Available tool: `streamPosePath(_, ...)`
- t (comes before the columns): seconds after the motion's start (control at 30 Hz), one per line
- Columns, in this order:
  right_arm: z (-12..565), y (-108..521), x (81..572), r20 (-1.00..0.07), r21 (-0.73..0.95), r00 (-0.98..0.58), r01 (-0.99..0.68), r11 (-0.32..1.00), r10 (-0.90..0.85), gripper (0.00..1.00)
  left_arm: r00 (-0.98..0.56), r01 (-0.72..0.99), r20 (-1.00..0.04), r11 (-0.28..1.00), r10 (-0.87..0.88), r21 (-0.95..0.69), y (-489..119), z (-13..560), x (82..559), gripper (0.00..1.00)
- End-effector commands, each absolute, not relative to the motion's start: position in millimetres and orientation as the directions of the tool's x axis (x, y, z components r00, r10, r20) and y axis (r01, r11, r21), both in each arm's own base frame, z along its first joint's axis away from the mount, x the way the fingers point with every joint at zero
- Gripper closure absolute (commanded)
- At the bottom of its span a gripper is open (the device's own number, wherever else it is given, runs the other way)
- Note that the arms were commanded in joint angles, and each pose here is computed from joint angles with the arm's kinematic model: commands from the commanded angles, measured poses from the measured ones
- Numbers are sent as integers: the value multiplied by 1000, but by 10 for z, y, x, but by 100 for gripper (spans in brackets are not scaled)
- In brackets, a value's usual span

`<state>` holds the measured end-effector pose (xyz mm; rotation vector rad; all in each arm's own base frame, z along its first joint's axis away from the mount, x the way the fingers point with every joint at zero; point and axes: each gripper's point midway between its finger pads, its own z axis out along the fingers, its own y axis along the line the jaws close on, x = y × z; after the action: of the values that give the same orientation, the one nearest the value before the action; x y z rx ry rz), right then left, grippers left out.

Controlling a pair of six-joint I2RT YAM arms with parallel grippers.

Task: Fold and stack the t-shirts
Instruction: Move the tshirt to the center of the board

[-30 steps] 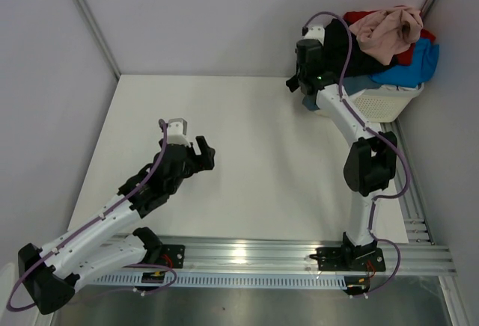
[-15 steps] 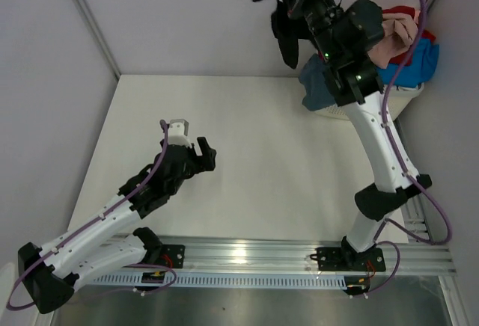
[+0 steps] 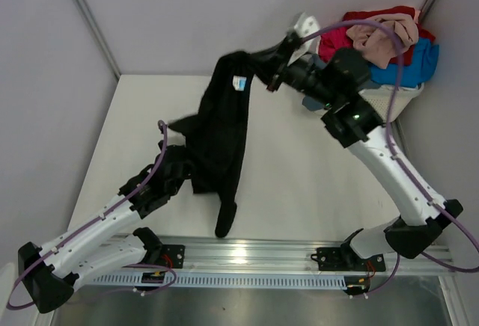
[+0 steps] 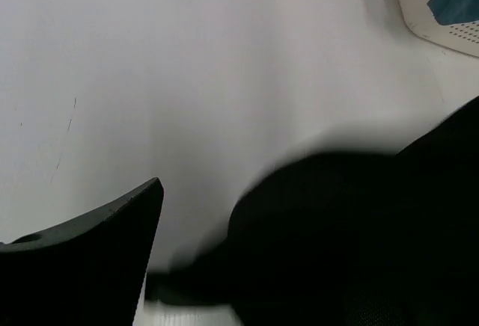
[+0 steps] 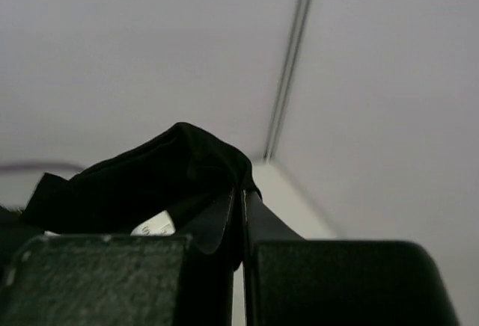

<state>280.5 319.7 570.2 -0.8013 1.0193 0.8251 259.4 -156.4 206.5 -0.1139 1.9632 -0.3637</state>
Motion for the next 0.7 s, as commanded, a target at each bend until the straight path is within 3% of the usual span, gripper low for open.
streamPosePath(0.0,4195,3219,3430,-993,69,-1,-816,574,117,100,-373,35,-878,942,-299,-335,-1491,2179,2606,13)
streamPosePath(0.2,3248,2599,3702,-994,94,-94,-550,830,51,100,-378,23,-876,943,-299,-332,-1477,2152,2606,13)
streamPosePath(0.3,2896,2051,3836,-992,57,-121,-220,974,31,100,-390,24,-874,945,-292,-326,-1493,2131,2604,13)
streamPosePath(0.33,2799,1735,3866,-991,41,-125,-28,999,37,100,-397,19,-871,946,-290,-324,-1491,2103,2603,13)
streamPosePath(0.4,2689,1350,3833,-990,4,-139,195,981,32,100,-402,24,-869,945,-289,-326,-1512,2109,2604,13)
streamPosePath(0.5,2611,1048,3729,-991,-8,-127,360,933,40,100,-415,27,-864,945,-285,-325,-1535,2071,2600,13)
streamPosePath(0.67,2530,715,3632,-993,0,-106,486,874,60,100,-444,35,-853,946,-273,-321,-1580,2011,2587,13)
